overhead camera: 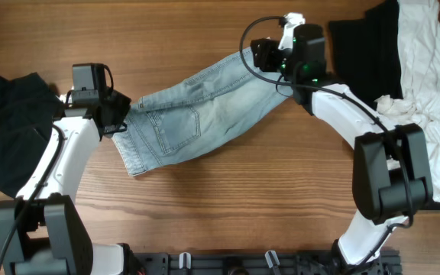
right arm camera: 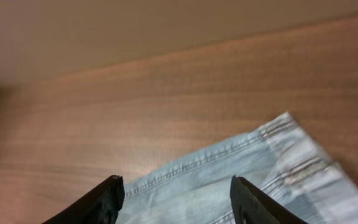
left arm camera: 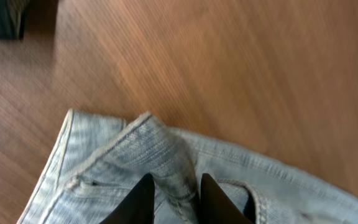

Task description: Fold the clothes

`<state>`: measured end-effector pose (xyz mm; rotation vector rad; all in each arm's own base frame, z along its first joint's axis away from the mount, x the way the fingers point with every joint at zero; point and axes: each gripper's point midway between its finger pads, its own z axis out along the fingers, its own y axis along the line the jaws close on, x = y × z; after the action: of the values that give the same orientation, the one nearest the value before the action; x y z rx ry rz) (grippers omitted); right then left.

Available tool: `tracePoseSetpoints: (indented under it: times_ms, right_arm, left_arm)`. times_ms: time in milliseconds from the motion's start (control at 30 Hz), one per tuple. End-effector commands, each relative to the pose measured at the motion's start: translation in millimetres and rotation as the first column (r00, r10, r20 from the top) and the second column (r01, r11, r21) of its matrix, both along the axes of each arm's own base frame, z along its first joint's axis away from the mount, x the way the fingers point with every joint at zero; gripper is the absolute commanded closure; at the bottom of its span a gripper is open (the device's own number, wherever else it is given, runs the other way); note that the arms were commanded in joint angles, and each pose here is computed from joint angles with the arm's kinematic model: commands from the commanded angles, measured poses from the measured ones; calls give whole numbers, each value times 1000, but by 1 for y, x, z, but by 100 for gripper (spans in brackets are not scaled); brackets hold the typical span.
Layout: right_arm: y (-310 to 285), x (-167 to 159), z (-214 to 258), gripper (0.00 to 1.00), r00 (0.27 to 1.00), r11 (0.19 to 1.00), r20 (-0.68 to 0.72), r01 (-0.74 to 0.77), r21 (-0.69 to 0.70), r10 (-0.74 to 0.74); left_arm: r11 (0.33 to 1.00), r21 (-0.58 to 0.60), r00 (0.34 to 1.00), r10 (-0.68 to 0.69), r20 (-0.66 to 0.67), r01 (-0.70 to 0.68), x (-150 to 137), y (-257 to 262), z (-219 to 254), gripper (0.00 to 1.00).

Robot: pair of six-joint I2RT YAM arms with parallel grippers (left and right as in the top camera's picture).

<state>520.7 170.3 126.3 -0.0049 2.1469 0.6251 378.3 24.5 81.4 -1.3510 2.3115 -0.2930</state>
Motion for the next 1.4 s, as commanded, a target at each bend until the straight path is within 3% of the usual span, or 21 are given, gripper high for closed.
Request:
tracePoseSetpoints:
  times_ms: [0,133,233,300,367,433,533,733,867,933,967,1033,1100,1167,1267,1300,1367]
  right_arm:
    - [-19,0,-17,38,997,997,-56,50,-51,-53]
    - [-58,-7,-26,37,983,991,-141,112,-76,-122]
    - [-63,-17,-36,41,974,995,-206,83,-57,-93]
    - [-64,-33,-54,42,961,993,-271,29,-117,-60]
    - [-81,-47,-74,43,929,976,-346,59,-212,-131]
    - [-95,-52,-82,42,910,956,-365,96,-279,-198]
    - [-99,-53,-86,35,907,949,-366,95,-301,-207]
    - [-105,-68,-131,28,867,931,-456,24,-365,-201]
    - [-114,-95,-148,59,799,916,-553,-8,-400,-234]
    - [-140,-124,-149,83,692,876,-612,62,-479,-384]
    - [-158,-146,-147,96,602,838,-636,106,-536,-483]
    - [-183,-183,-144,96,441,779,-665,146,-610,-603]
    - [-191,-197,-142,96,388,770,-682,132,-624,-620]
    - [-197,-201,-135,96,372,768,-685,141,-625,-626]
    - [-198,-190,-105,95,438,771,-649,202,-604,-622]
    - [-197,-179,-85,89,489,776,-617,247,-580,-617]
    - [-195,-158,-56,48,572,784,-550,323,-530,-608]
  left_arm:
    - [992,51,992,116,54,-119,11,26,10,74]
    - [988,58,988,143,52,-146,8,40,10,73]
    - [985,60,987,160,19,-161,0,47,6,75]
    - [987,51,988,154,-23,-153,-8,44,1,84]
    - [999,4,997,42,-61,-42,-14,27,-4,89]
    - [999,-42,993,-33,-110,28,-25,14,-9,81]
    - [998,-50,979,-35,-199,26,-45,11,-17,74]
    - [998,-58,970,-41,-238,28,-55,8,-36,72]
    - [992,-50,958,-127,-259,118,-50,-9,-59,75]
    - [981,-55,927,-192,-322,184,-58,-20,-78,75]
    - [978,-62,912,-207,-355,198,-64,-24,-85,74]
    - [977,-75,889,-212,-405,199,-75,-26,-92,74]
    - [978,-80,880,-207,-428,191,-82,-24,-92,76]
    - [978,-87,866,-207,-455,188,-90,-22,-92,79]
    - [979,-94,855,-204,-477,182,-96,-16,-91,80]
    - [977,-92,857,-213,-469,193,-94,-15,-91,79]
    - [970,-86,860,-241,-449,227,-89,-15,-91,79]
